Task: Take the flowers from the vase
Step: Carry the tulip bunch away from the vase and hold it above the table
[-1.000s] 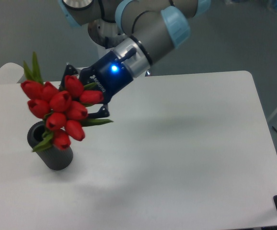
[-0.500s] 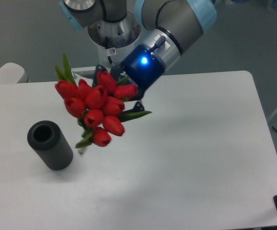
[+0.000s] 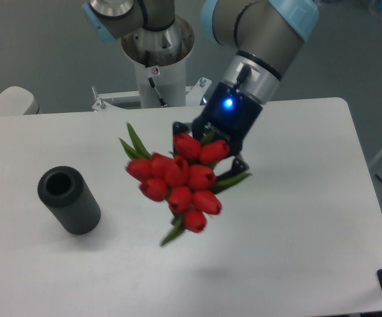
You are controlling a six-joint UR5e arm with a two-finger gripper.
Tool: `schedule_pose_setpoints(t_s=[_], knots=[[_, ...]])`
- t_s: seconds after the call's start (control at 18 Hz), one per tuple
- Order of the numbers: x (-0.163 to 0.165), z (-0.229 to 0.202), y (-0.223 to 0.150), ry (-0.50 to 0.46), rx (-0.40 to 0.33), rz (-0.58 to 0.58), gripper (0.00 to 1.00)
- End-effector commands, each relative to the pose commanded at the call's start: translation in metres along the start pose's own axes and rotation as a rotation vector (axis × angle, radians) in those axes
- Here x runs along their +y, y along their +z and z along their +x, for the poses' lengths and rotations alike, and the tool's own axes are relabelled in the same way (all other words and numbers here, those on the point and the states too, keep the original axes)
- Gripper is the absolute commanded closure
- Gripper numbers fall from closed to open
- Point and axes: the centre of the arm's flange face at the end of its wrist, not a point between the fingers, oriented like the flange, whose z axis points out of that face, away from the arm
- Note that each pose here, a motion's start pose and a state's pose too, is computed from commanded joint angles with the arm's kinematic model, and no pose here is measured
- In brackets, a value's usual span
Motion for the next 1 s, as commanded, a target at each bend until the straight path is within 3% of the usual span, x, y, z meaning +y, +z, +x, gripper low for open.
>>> schedule_pose_setpoints(t_s=[0.17,0.44,0.61,1.0], knots=[[0.02,0.0,0.009,0.053,0.025,-0.158,1.0],[0.066,-0.009,0.048,0.032,0.051,-0.395,1.0],[0.063,0.001,0.07,0.074,0.056,-0.535,1.0],[0.072,0.0,0.101,0.112,0.077,-0.68,1.0]])
